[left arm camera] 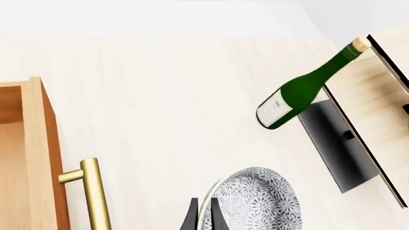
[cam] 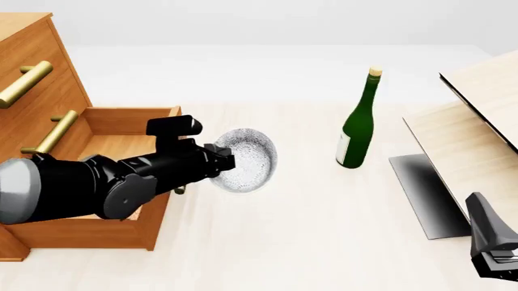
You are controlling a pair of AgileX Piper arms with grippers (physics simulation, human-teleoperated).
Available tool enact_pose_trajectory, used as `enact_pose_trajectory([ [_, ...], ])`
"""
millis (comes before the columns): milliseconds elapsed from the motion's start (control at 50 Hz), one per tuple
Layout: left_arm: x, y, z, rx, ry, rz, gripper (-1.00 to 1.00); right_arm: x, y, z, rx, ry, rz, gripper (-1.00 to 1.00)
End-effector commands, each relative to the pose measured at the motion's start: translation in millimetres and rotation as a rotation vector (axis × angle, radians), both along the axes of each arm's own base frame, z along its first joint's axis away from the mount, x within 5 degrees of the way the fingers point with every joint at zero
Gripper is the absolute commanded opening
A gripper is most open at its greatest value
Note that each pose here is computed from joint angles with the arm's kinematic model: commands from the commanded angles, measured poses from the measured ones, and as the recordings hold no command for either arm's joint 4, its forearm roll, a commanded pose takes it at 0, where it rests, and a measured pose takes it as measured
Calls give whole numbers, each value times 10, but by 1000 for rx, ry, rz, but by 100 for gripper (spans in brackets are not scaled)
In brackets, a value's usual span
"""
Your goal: Put the bowl in the bottom drawer of the cabinet and close it.
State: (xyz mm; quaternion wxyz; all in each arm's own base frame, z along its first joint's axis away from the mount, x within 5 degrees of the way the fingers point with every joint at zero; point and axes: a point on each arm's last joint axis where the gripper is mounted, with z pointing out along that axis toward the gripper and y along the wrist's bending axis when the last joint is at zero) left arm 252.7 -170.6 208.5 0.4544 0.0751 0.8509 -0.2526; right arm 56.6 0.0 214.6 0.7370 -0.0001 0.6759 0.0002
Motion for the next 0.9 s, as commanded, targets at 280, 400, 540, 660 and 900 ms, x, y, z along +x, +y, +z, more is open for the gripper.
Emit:
enact_pose_trajectory([
  [280, -134, 256, 237, -13, -46, 44, -100, -1, 0, -2, 0, 0, 0, 100],
  [400, -194, 334, 282, -15, -56, 56, -100, -1, 0, -2, 0, 0, 0, 100],
  [540, -253, 440, 299, -19, -65, 79, -100, -1, 0, -2, 0, 0, 0, 100],
  [660, -315, 509, 346, -17, -77, 88, -100, 0, 0, -2, 0, 0, 0, 100],
  [900, -411, 677, 397, -14, -91, 127, -100, 0, 0, -2, 0, 0, 0, 100],
])
